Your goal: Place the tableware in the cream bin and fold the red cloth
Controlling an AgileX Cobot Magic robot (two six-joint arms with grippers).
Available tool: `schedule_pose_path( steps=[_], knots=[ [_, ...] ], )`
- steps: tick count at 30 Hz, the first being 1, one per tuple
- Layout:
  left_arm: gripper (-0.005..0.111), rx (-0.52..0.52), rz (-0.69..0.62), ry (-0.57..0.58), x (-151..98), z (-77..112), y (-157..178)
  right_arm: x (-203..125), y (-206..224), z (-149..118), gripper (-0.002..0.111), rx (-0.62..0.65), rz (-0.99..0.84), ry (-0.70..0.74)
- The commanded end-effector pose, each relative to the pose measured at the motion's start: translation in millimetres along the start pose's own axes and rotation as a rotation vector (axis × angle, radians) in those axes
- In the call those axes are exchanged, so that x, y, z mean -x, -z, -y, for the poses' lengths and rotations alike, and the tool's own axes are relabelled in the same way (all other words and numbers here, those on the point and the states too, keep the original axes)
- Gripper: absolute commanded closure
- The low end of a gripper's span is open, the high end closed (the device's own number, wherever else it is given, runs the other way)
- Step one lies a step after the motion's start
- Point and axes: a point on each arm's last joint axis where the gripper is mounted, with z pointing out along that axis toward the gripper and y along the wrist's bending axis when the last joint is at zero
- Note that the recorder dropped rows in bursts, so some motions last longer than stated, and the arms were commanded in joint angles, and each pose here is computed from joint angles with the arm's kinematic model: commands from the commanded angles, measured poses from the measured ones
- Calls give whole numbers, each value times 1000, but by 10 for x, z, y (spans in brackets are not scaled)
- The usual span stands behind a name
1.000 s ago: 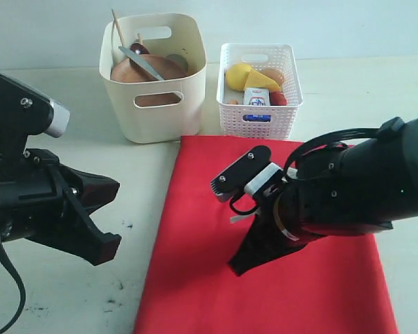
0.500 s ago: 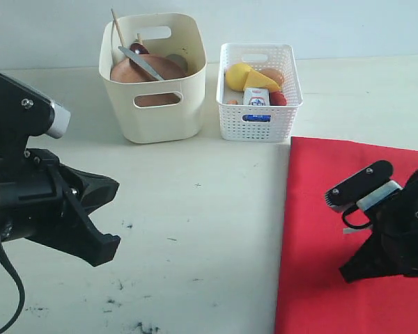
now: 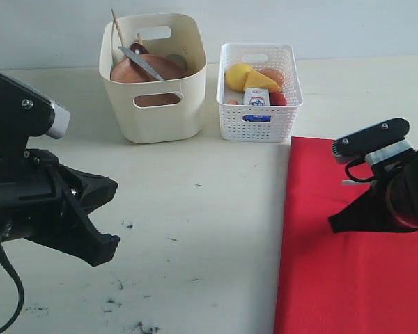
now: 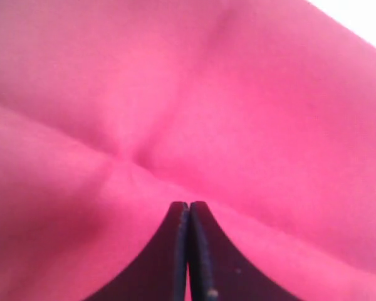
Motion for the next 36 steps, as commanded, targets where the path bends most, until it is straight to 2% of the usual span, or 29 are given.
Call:
schedule_pose_path(
  steps=[1, 3, 6, 10, 12, 14, 18, 22, 26, 29, 33, 36],
  knots=[
    [104, 11, -19, 16, -32, -10, -8, 37, -305, 95, 108, 118, -47, -62],
    [104, 12, -21, 18, -33, -11, -8, 118, -476, 170, 108, 126, -69, -108],
    [104, 19, -31, 21, -54, -18, -11, 254, -720, 312, 108, 69, -100, -156],
    [104, 21, -45, 19, -101, -24, -19, 539, -988, 454, 108, 47, -75, -166],
    [104, 21, -45, 19, -101, -24, -19, 760, -1076, 457, 108, 87, -15, -101],
    [104, 21, -45, 19, -101, -24, -19, 970, -1132, 430, 108, 121, 47, -47],
    [104, 21, -44, 15, -99, -24, -19, 1384, -1219, 470, 108, 100, 135, -84],
    [104, 22, -43, 8, -98, -25, -19, 1623, -1093, 609, 108, 34, 176, -153],
    [104, 22, -43, 8, -98, -25, -19, 1641, -935, 852, 108, -1, 168, -296],
    [104, 22, -43, 8, -98, -25, -19, 1514, -973, 1018, 108, -35, 65, -367],
    [104, 23, -43, 25, -98, -25, -19, 1303, -1230, 1018, 108, 24, -81, -377],
    [104, 22, -43, 29, -99, -25, -19, 1213, -1486, 991, 108, 60, -89, -380]
  ],
)
